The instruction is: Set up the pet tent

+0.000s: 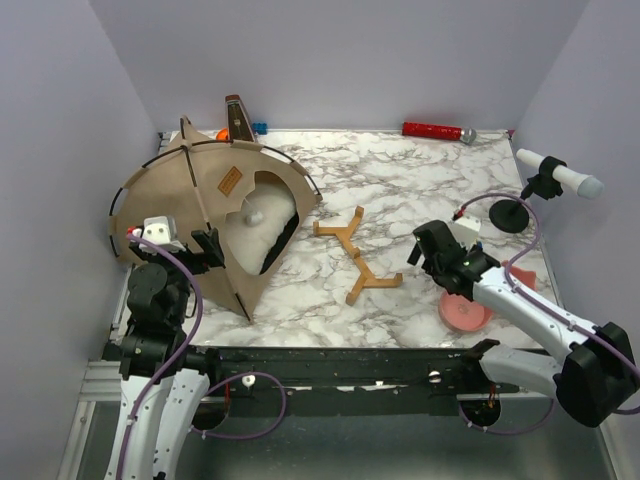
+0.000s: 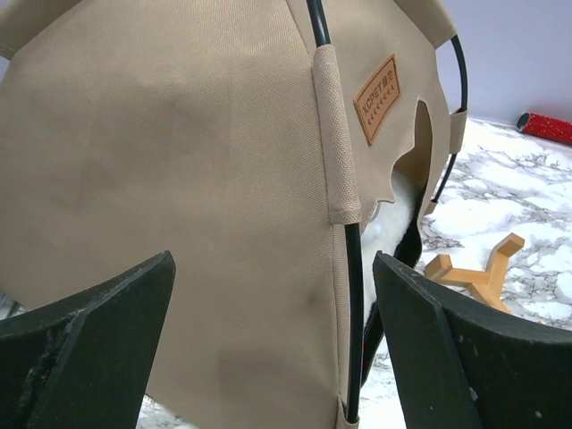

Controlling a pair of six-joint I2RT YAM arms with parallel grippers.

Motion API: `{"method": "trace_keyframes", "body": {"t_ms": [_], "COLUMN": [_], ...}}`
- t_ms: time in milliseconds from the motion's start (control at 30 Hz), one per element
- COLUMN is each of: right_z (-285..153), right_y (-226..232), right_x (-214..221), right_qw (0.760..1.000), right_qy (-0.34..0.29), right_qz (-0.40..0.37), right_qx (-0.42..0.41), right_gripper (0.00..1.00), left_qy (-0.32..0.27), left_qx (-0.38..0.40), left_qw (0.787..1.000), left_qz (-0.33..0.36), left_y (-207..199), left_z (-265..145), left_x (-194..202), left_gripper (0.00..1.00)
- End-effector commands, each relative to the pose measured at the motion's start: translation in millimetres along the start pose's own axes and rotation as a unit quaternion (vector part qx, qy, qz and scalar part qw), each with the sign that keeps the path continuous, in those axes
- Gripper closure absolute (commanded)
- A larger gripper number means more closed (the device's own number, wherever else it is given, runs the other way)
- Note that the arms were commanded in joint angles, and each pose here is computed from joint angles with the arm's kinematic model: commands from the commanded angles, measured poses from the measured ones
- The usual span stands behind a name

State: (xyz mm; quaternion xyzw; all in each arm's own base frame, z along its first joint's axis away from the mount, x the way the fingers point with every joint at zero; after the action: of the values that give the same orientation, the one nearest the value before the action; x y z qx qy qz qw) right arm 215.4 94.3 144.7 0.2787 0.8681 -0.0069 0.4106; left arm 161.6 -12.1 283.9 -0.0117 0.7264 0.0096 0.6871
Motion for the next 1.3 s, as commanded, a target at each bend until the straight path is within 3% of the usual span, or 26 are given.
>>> {"method": "trace_keyframes", "body": {"t_ms": [0,167,567,700,867,1133,1267], "right_z": [-9.0,-0.6,28.8,31.5,30.2,11.1,-3.6], "right_y": [-27.0,-42.7,-42.1,-42.4,-39.4,-12.7,31.5], "right_x": [1.0,9.2,46.9,52.7,49.6,-10.7,-51.7], "right_qw": [0.996,0.992,0.985,0.983,0.984,0.993,0.996], "right_qy": [0.037,0.058,0.132,0.145,0.146,0.078,0.051], "right_qz": [0.041,0.054,0.042,0.037,0.032,0.012,0.072], "right_qx": [0.074,0.1,0.105,0.106,0.094,0.091,0.025], "right_gripper": [0.0,0.01,0.26,0.5,0.97,1.0,1.0], "left_qy": [-0.023,-0.018,-0.028,-0.029,-0.029,-0.039,-0.035], "left_qx": [-0.001,0.003,-0.004,-0.006,-0.009,-0.015,-0.014], "left_qw": [1.0,1.0,1.0,1.0,1.0,0.999,0.999], "left_qz": [0.005,0.002,0.0,-0.002,-0.003,-0.006,-0.006], "left_y": [0.4,-0.9,1.3,1.7,2.3,4.0,3.4], "left_z": [1.8,2.6,-1.6,-1.9,-2.8,-5.2,-3.4], "left_x": [-6.3,-3.6,-5.1,-4.7,-5.1,-6.8,-6.5], "left_gripper": [0.01,0.01,0.01,0.01,0.01,0.01,0.01]}}
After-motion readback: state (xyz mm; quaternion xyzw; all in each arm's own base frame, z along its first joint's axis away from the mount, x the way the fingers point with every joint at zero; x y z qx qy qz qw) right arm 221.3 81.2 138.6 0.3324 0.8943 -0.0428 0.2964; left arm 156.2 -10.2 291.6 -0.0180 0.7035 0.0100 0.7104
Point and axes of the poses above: each gripper's point midway between its finger pads, its own z axis out along the fingers, its own y axis along the line the jaws close on, x = y × z, the point moved 7 cm from there along -z, back along the fingers, and after that the axes turned 10 degrees about z, right-handed, at the moved point
